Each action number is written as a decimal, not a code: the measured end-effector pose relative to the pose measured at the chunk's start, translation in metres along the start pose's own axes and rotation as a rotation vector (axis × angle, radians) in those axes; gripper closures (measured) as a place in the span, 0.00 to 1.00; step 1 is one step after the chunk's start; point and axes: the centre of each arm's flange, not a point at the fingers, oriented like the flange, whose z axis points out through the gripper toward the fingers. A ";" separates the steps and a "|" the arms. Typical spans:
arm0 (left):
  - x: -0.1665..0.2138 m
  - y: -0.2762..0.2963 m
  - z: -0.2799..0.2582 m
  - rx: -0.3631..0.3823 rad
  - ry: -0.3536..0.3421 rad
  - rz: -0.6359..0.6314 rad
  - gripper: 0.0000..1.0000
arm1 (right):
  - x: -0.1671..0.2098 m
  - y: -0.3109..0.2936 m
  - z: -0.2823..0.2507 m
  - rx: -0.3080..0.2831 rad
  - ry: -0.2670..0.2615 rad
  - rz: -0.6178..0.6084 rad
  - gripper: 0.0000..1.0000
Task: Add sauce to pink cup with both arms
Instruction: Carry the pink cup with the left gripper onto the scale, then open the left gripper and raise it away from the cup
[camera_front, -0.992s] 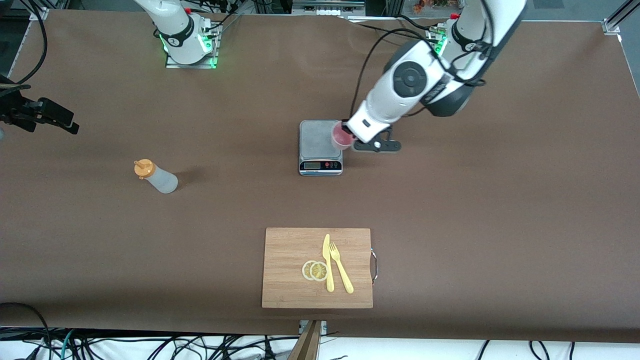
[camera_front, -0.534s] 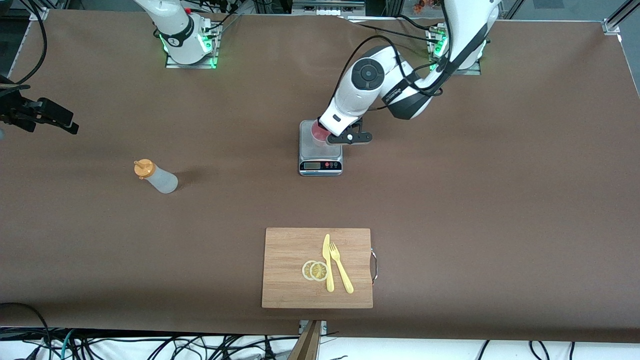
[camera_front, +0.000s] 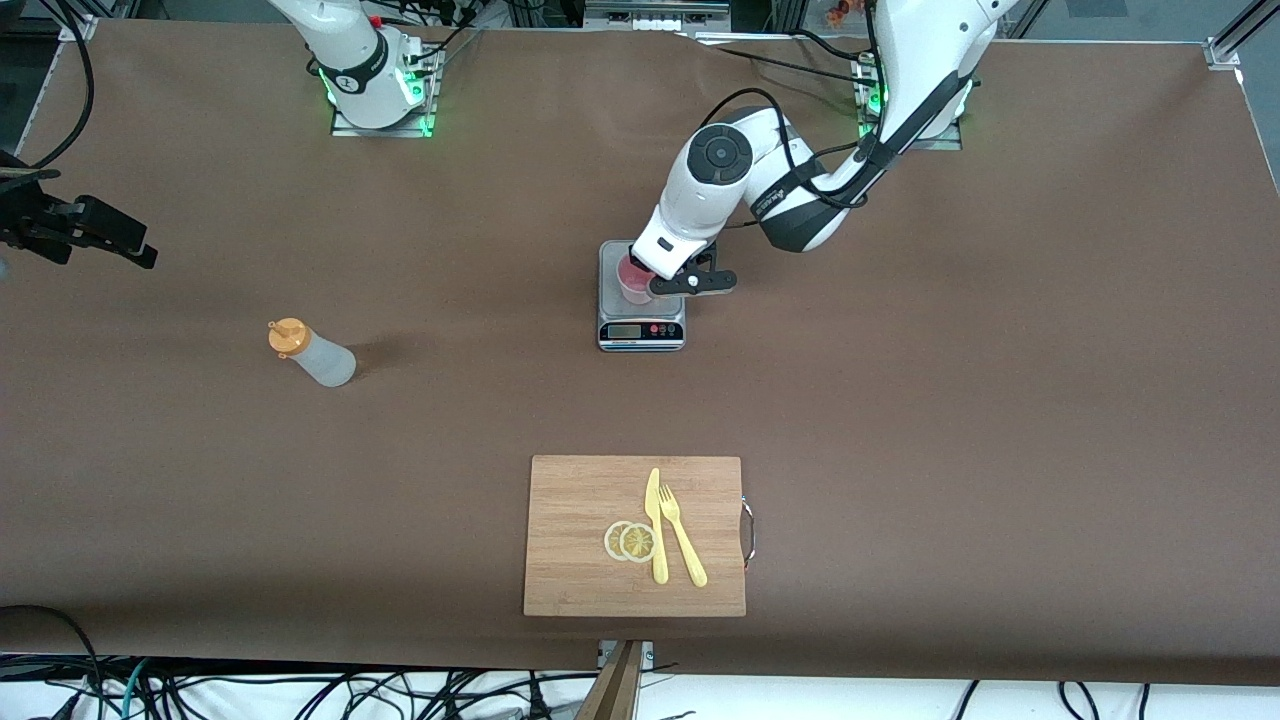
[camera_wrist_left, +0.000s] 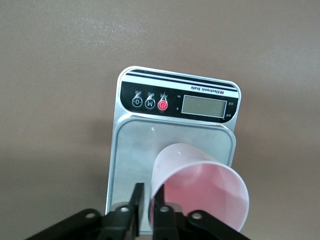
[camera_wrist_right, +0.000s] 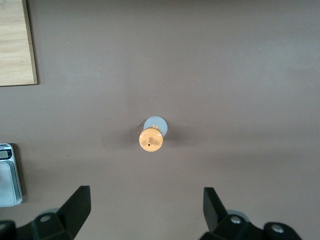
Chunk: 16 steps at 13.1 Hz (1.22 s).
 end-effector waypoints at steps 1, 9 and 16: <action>0.000 0.000 0.001 0.001 -0.002 -0.003 0.71 | 0.000 0.000 0.000 0.000 0.001 0.000 0.00; 0.005 0.009 -0.035 0.104 -0.024 -0.007 0.00 | 0.005 0.002 -0.005 0.000 0.049 0.005 0.00; 0.028 0.008 -0.144 0.274 -0.084 0.050 0.00 | 0.006 0.007 -0.006 -0.001 0.060 0.013 0.00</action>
